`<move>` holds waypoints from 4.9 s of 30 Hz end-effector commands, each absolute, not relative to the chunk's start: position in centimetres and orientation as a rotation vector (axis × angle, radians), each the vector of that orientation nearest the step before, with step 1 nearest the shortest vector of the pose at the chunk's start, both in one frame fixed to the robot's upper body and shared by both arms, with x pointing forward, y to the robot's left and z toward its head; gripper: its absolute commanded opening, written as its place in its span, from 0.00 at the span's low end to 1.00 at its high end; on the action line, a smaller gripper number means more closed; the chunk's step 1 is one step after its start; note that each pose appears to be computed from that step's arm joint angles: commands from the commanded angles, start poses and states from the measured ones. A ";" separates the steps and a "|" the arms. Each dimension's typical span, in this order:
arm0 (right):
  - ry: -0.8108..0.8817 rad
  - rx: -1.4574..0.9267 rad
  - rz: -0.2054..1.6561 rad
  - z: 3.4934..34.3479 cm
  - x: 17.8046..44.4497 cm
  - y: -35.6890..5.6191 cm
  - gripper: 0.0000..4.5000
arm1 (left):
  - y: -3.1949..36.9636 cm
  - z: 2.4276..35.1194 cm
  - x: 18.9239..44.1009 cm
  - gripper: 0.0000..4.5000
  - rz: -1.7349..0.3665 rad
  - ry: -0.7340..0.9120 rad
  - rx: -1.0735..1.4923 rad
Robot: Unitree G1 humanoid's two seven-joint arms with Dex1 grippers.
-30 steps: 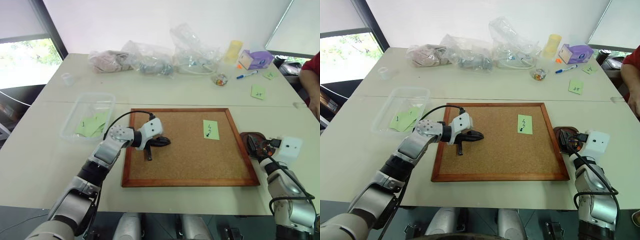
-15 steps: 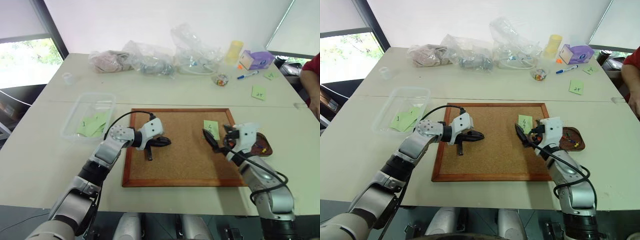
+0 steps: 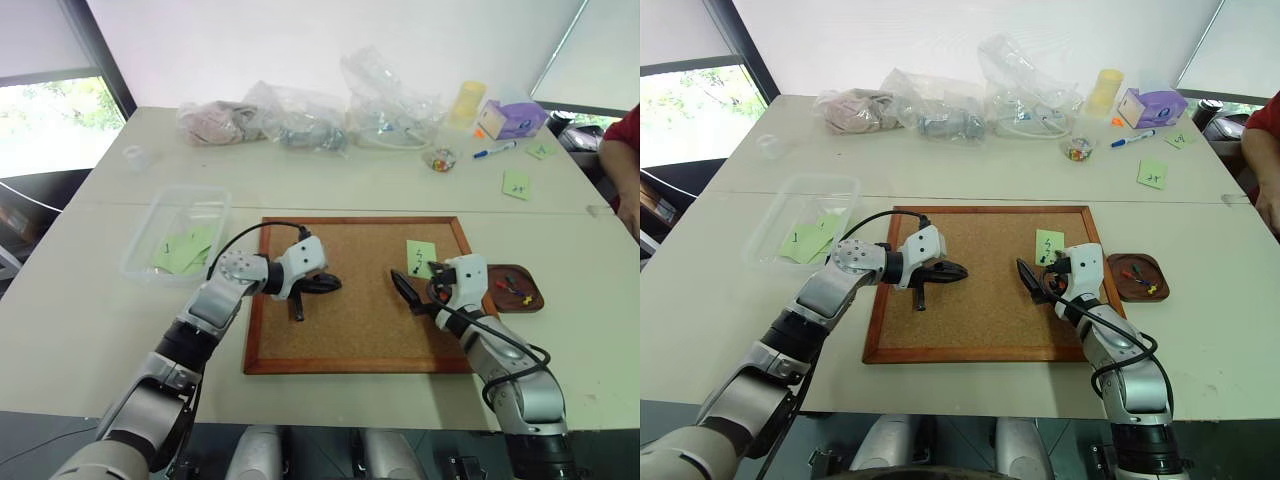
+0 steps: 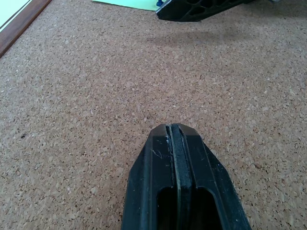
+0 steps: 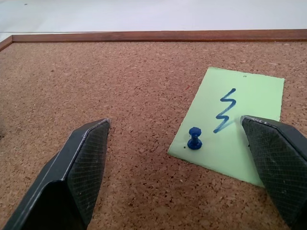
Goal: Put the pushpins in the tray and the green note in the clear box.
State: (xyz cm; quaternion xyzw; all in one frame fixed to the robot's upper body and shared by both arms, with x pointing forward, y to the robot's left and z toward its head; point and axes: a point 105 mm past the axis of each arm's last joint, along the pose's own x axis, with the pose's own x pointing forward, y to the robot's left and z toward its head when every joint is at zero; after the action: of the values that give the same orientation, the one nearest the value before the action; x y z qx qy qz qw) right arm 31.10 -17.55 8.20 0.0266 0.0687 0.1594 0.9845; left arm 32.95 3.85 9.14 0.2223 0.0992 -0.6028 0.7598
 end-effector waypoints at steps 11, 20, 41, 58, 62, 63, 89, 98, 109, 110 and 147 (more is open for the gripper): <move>0.118 0.042 0.311 8.6 31.1 -17.6 0.01 | 3.9 8.6 32.4 0.00 -1.323 0.232 0.497; 0.109 0.017 0.288 8.6 30.9 -17.9 0.01 | 3.8 8.6 32.2 0.00 -1.338 0.235 0.502; -0.027 -0.020 0.245 11.8 31.5 -18.7 0.01 | 5.4 6.1 32.5 0.00 -1.331 0.334 0.631; -0.112 -0.040 0.228 14.2 30.7 -18.8 0.01 | 3.0 12.3 33.3 0.00 -1.334 0.204 0.197; -0.112 -0.051 0.232 14.1 30.6 -18.8 0.00 | 2.7 14.5 33.6 0.30 -1.341 0.173 0.097; -0.113 -0.050 0.232 14.1 30.6 -18.8 0.00 | 2.6 15.2 33.6 0.39 -1.352 0.165 0.071; -0.221 -0.185 0.286 18.2 28.9 -16.7 0.00 | -6.2 20.0 38.2 0.99 -1.301 0.500 -0.724; -0.226 -0.201 0.306 18.5 28.5 -15.9 0.00 | -7.9 20.5 37.9 0.99 -1.310 0.492 -0.811; -0.232 -0.214 0.305 18.7 28.3 -15.6 0.00 | -8.8 19.7 37.6 0.15 -1.301 0.506 -0.741; -0.232 -0.217 0.306 18.7 28.3 -15.6 0.00 | -8.8 19.5 37.6 0.07 -1.299 0.512 -0.732; 0.054 -0.042 -0.217 13.5 26.0 -28.9 0.00 | -5.4 19.1 35.4 0.02 -1.430 0.411 -0.669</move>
State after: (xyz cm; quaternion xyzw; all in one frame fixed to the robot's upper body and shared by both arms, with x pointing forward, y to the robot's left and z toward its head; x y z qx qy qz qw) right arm 25.97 -28.80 13.11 -0.0150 0.0306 -0.1116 0.9932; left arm 36.11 -4.97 17.07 -0.3085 0.2124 -0.6133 0.6954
